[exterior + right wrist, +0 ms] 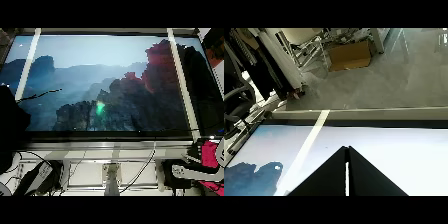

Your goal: Fold the clothes and pants, and hang the long-sleeved shirts on hangers.

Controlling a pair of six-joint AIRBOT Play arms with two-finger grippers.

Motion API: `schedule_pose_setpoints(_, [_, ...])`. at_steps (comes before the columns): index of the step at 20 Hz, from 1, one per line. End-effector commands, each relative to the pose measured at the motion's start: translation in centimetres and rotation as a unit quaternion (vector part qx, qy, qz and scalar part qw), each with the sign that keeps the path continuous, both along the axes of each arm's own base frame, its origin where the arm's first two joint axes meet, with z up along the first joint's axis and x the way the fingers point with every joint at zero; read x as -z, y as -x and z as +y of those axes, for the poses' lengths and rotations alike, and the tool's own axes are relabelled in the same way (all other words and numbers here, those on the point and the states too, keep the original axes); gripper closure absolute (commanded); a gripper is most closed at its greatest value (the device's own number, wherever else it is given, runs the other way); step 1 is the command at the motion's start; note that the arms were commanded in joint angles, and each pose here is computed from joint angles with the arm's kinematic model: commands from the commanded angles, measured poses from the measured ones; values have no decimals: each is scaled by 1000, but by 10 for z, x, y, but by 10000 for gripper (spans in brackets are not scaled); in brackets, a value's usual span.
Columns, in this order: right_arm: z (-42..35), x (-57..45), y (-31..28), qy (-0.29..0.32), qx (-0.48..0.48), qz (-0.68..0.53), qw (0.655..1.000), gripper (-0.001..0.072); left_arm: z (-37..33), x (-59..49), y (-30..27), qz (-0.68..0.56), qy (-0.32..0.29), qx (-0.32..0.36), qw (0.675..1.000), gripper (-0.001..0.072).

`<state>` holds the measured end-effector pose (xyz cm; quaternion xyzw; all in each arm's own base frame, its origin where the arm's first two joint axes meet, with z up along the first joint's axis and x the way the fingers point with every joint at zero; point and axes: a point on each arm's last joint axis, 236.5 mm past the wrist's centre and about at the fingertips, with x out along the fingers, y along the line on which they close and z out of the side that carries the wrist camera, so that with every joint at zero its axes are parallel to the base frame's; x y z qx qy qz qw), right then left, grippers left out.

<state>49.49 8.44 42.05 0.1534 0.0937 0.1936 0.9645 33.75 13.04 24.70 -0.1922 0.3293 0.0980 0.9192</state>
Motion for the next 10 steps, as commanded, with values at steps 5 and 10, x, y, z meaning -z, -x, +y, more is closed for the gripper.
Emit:
schedule_pose_setpoints(5, [0,0,0,0,0,0,1000,700,62,37,27,98,-76,-79,989,690])
schedule_pose_setpoints(10, [0,0,0,0,0,0,1000,700,124,85,56,206,-110,-155,960,689])
